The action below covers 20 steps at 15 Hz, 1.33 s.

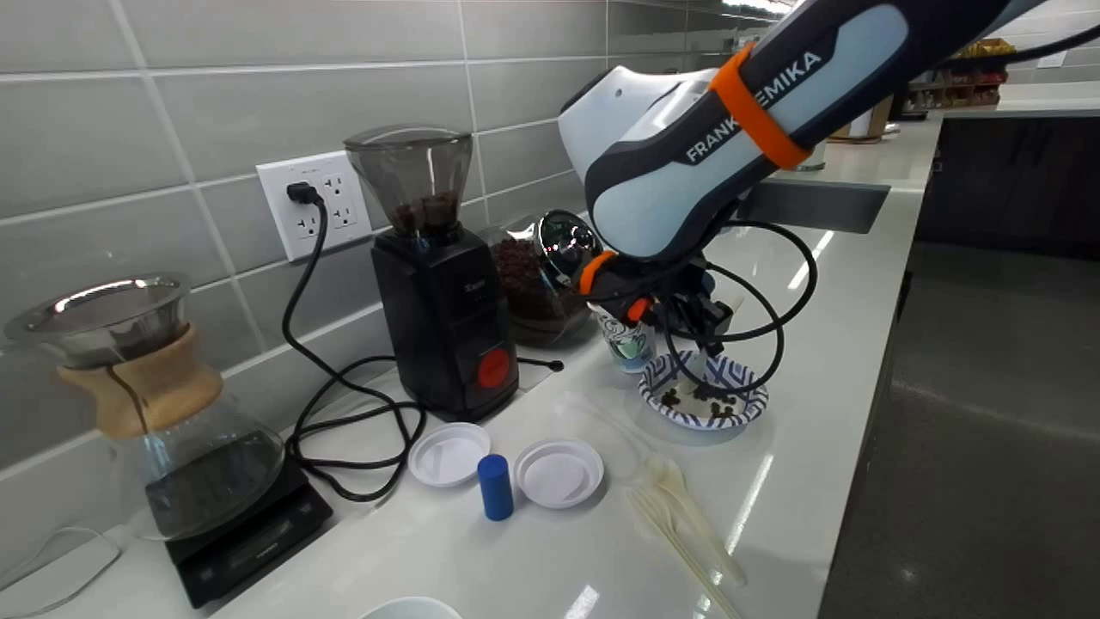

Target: Pick up the plastic spoon and scoop one bean from the bowl, pour the bean into the paper cup and put the plastic spoon back into the white bowl

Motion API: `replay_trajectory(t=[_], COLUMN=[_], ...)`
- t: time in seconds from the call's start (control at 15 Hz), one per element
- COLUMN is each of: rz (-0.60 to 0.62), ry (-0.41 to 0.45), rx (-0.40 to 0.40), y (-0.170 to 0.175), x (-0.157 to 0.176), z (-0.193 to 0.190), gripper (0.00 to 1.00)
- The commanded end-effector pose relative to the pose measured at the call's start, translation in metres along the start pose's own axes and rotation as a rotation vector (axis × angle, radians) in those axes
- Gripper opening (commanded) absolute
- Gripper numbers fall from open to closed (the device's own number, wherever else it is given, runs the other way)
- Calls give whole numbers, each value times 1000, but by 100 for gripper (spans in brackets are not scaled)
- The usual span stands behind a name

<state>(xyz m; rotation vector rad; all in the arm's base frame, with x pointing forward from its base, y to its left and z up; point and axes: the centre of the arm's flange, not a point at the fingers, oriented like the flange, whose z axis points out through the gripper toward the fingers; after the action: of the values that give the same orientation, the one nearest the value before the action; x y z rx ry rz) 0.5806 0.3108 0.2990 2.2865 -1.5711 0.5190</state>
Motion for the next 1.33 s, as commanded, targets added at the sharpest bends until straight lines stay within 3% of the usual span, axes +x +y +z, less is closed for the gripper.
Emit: replay_trajectory(t=[0.0,0.6,1.27], rz=[-46,-139,-233], ry=[-55,-179,-247], rx=[54,198,224], y=[14,13,29], x=[7,1,5], z=[5,-5,-1], gripper=[3,3,3])
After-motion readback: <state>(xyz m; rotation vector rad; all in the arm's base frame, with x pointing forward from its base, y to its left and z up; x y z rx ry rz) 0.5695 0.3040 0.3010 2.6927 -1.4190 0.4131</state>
